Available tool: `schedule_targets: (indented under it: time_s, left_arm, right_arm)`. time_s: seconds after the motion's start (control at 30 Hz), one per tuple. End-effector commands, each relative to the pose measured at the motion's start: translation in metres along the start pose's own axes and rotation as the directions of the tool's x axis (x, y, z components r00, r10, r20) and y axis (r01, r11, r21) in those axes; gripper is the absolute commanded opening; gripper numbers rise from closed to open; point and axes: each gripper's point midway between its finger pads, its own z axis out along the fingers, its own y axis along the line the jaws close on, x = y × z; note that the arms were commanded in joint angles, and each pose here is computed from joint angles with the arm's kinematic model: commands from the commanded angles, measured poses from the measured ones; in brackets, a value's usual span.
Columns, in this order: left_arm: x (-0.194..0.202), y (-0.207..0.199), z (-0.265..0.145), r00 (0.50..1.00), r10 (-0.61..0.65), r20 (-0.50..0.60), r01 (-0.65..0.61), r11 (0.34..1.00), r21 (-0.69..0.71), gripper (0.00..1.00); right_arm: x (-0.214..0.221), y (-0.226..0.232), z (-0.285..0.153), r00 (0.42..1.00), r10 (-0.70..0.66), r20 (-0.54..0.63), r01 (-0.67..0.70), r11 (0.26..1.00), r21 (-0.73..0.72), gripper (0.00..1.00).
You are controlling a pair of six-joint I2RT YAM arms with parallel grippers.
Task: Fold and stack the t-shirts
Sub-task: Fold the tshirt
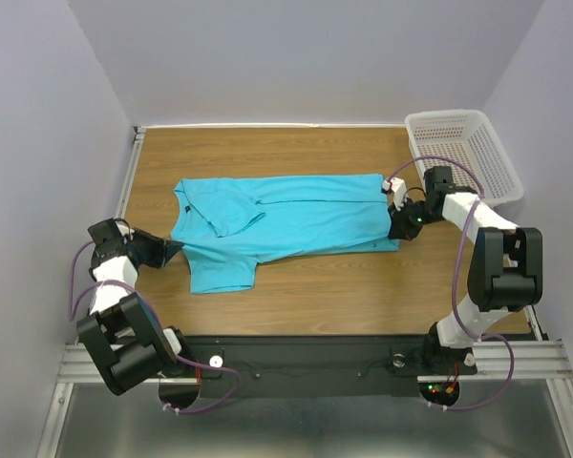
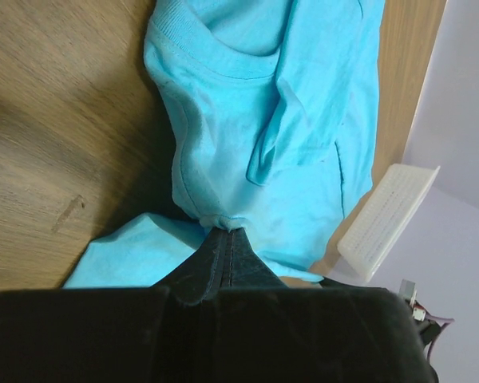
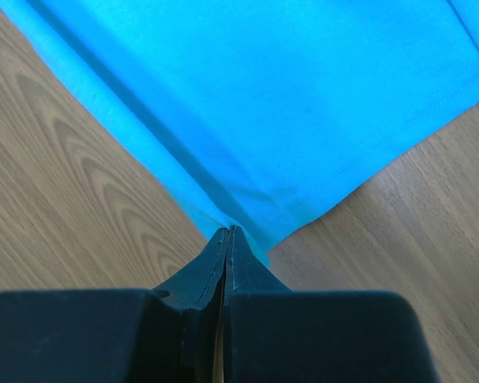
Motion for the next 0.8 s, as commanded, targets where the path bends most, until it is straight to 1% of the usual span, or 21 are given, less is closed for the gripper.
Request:
schedule_targets:
  time_s: [0.0, 0.07, 0.17, 0.3, 0.53, 0.57, 0.77]
  left_arm:
    - [-0.007, -0.009, 0.000, 1.000, 0.008, 0.012, -0.008, 0.999, 0.050, 0.00]
    - [-0.007, -0.009, 0.002, 1.000, -0.005, 0.009, 0.005, 0.998, 0.057, 0.00]
    - [-0.007, -0.011, 0.002, 1.000, 0.005, 0.003, -0.005, 0.998, 0.070, 0.00]
    - [-0.003, -0.004, 0.003, 1.000, 0.008, 0.001, -0.008, 0.999, 0.050, 0.00]
    - [-0.007, 0.016, 0.016, 1.000, 0.002, 0.005, -0.002, 1.000, -0.008, 0.00]
    - [-0.006, 0.022, 0.019, 1.000, -0.002, -0.007, 0.002, 1.000, -0.022, 0.00]
    - [-0.012, 0.033, 0.033, 0.999, 0.029, -0.019, -0.030, 0.998, -0.047, 0.01]
  right_arm:
    - [-0.019, -0.016, -0.004, 0.999, 0.008, 0.048, -0.010, 0.999, 0.038, 0.01]
    - [-0.020, -0.016, -0.003, 0.999, 0.013, 0.051, -0.015, 0.999, 0.036, 0.01]
    - [-0.021, -0.010, -0.003, 0.997, -0.014, 0.072, 0.014, 1.000, 0.012, 0.01]
    - [-0.023, -0.003, -0.007, 0.994, -0.051, 0.092, 0.051, 0.999, 0.005, 0.00]
    - [-0.024, -0.003, -0.005, 0.995, -0.036, 0.096, 0.037, 0.999, -0.005, 0.00]
    - [-0.024, -0.003, -0.005, 0.995, -0.036, 0.095, 0.037, 0.999, -0.006, 0.01]
    - [-0.022, -0.001, -0.002, 0.995, -0.031, 0.096, 0.033, 0.999, -0.019, 0.01]
